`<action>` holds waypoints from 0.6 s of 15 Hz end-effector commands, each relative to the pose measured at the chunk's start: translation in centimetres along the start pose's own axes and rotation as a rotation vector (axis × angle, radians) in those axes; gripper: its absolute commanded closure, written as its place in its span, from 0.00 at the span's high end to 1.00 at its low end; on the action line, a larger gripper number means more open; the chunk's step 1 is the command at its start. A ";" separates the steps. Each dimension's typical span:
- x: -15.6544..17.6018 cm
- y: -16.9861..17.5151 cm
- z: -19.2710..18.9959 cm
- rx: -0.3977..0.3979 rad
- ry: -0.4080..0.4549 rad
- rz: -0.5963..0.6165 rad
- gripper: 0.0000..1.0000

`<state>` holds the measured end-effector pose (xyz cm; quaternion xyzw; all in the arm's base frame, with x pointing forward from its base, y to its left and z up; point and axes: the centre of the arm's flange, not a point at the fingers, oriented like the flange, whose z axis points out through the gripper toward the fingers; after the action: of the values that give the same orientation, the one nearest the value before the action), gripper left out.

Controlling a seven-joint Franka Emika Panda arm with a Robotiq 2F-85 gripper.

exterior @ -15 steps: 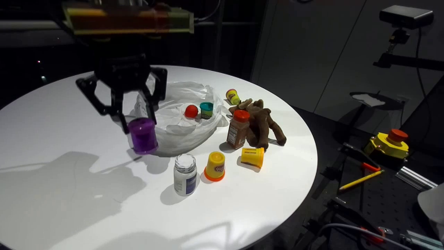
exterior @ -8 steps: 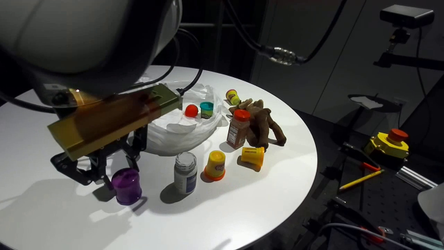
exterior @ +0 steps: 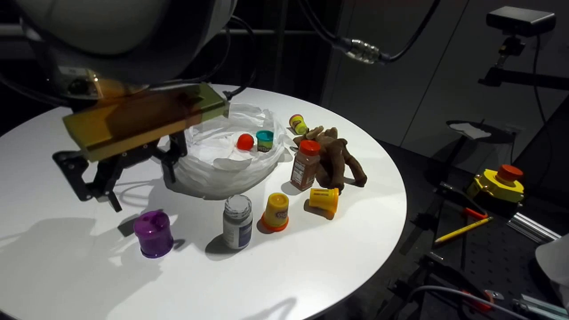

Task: Remove the contents from the white plastic bag and put them on the table one at a time

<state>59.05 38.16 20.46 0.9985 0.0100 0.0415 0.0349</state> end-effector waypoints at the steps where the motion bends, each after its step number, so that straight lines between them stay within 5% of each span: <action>1: 1.5 4.3 -5.5 -0.014 0.033 0.050 1.00; 4: 3.2 9.1 -7.0 -0.054 -0.006 0.136 1.00; 9: 5.1 18.9 -4.1 -0.106 -0.092 0.353 1.00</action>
<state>64.13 24.74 26.76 0.9908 -0.1096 0.0191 0.0776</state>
